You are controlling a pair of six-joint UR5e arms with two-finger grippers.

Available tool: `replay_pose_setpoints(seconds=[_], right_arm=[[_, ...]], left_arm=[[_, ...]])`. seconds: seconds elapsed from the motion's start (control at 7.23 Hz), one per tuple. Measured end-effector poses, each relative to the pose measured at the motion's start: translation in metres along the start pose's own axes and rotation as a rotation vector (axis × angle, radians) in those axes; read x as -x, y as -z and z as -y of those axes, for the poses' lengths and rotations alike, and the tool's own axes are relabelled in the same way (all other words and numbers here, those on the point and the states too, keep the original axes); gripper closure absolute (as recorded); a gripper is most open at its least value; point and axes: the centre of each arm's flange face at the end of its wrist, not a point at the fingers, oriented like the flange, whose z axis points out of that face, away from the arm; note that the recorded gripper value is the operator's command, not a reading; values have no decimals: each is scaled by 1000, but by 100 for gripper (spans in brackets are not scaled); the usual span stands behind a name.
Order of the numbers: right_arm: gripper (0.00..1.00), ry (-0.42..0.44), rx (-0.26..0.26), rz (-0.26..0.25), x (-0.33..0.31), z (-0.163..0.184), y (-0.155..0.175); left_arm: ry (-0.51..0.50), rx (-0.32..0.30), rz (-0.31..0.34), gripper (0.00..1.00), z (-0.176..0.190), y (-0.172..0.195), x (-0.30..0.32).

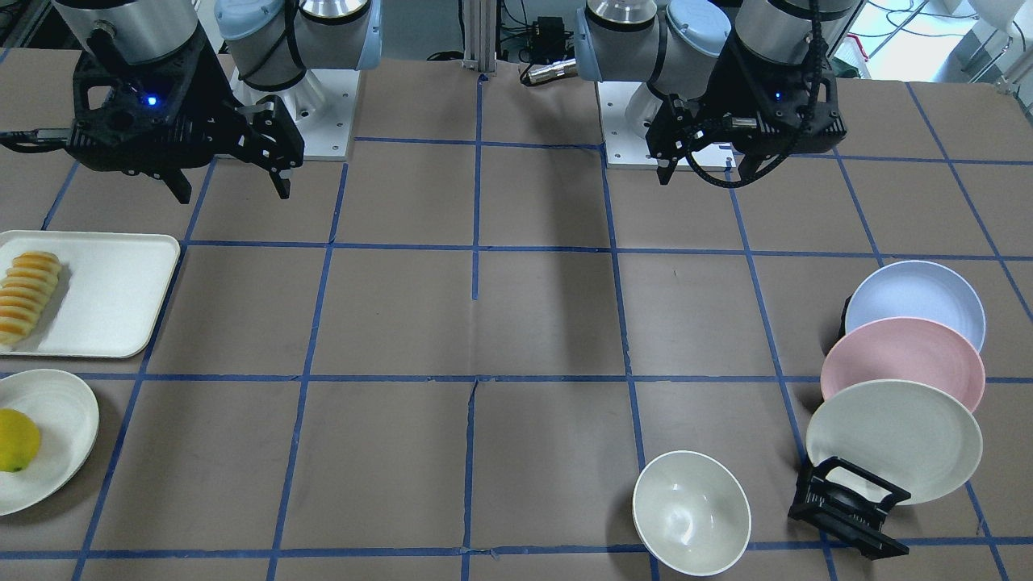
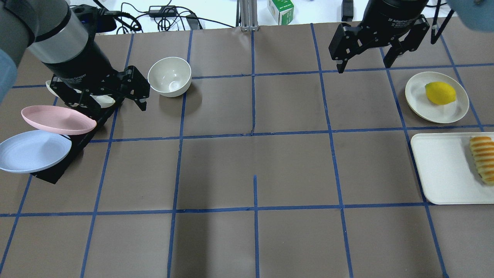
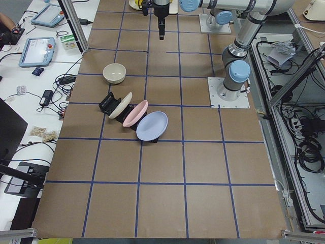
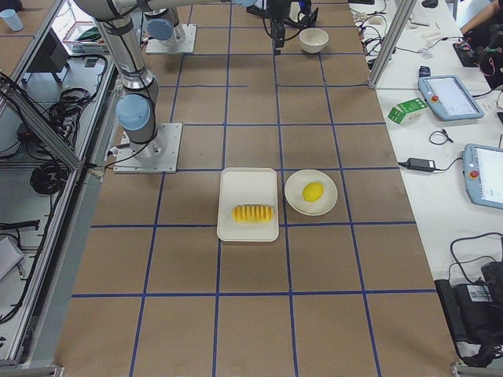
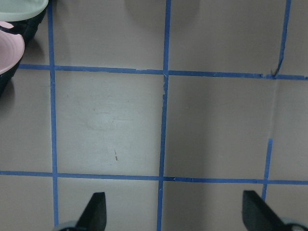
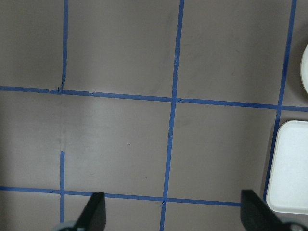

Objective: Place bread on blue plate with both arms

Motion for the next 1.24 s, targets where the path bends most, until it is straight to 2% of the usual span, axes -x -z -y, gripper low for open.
replay_pose_setpoints(seconds=[0.97, 1.24], right_arm=[[0, 2, 5, -1, 0, 1, -2], [0, 0, 10, -1, 0, 1, -3]], left_arm=[[6, -13, 14, 0, 3, 1, 7], [7, -22, 8, 0, 11, 4, 29]])
